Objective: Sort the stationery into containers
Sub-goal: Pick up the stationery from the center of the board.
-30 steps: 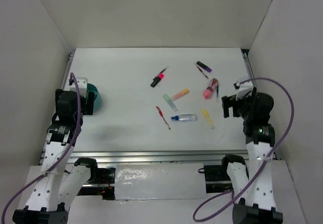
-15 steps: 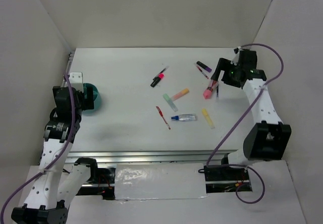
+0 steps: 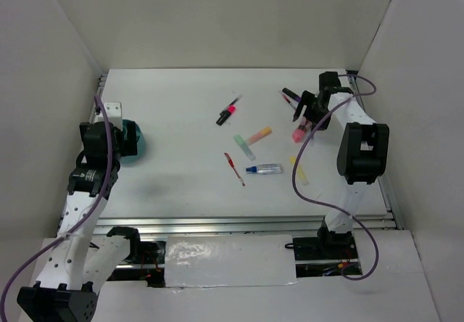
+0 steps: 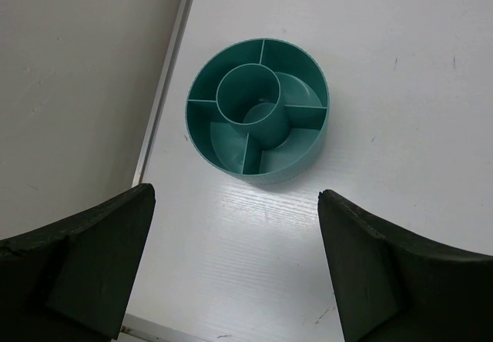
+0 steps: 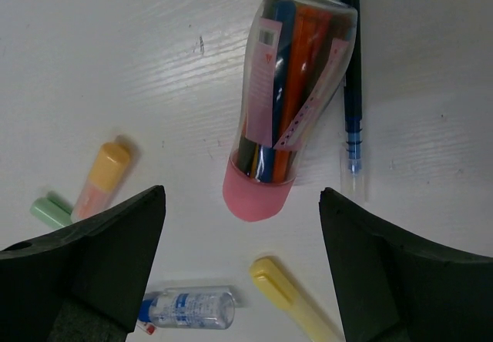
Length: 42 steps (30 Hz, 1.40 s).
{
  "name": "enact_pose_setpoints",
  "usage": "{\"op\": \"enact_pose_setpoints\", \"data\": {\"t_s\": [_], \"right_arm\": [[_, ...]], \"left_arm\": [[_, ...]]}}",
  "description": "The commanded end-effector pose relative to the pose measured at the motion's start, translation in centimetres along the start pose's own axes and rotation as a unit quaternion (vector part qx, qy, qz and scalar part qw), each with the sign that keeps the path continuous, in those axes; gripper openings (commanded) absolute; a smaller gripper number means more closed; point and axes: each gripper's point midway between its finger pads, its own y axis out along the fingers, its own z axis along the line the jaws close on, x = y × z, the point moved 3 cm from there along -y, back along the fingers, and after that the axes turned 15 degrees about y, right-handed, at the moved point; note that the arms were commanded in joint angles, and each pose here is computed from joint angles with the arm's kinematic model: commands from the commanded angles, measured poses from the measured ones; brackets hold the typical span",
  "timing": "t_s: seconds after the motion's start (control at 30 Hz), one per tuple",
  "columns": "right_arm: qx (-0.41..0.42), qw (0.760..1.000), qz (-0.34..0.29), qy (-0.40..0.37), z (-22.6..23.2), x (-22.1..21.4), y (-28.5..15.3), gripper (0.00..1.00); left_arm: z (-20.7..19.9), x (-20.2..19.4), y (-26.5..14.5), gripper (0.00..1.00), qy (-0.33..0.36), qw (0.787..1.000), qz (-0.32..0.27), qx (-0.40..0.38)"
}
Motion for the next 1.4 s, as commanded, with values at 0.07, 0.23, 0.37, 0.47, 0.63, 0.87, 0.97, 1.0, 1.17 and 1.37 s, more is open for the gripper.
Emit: {"op": "enact_pose_setpoints", "data": {"t_s": [0.07,0.23,0.37,0.47,0.63,0.87,0.97,1.0,1.17,1.37], "right_arm": [[0.001,1.0,-0.024,0.011,1.4,2.4,1.0,0.84],[-0.007,1.0,-0.019,0.018,1.4,3.1,2.8,0.78],[-0.012,1.0,-0.014,0.024,1.3,3.4,3.9,0.78],[-0.016,0.999,-0.01,0.027,1.4,3.6,4.7,0.78],[-0.021,0.999,-0.002,0.03,1.4,3.5,6.1,0.77],[-0.017,0.999,0.02,0.029,1.3,2.8,6.7,0.63],[-0.004,0.999,0.023,0.023,1.7,2.5,5.9,0.39],[0.007,0.999,0.03,0.019,1.9,2.2,5.6,0.31],[0.12,0.992,0.022,-0.03,5.6,1.8,-1.2,0.0],[0.289,0.94,0.06,-0.168,11.4,-3.0,-13.9,0.0]], "left_arm": [[-0.1,0.0,0.9,0.99,-0.01,1.0,-0.007,0.01],[-0.2,-0.3,1.4,0.99,-0.007,1.0,0.0,0.015],[-0.3,-0.2,1.6,0.99,-0.007,1.0,-0.002,0.017],[0.0,-0.2,1.7,0.99,0.016,1.0,-0.005,0.021],[-0.2,-0.4,2.1,0.99,0.027,0.999,0.001,0.019],[0.0,-0.2,2.3,0.99,0.037,0.999,0.002,0.021],[0.0,0.2,2.1,0.99,0.044,0.999,-0.001,0.013],[-0.4,0.3,2.0,0.99,0.046,0.999,-0.006,-0.002],[-2.6,2.3,0.2,0.96,0.081,0.988,-0.062,-0.115],[-5.0,8.1,-8.2,0.99,0.15,0.9,-0.323,-0.252]]}}
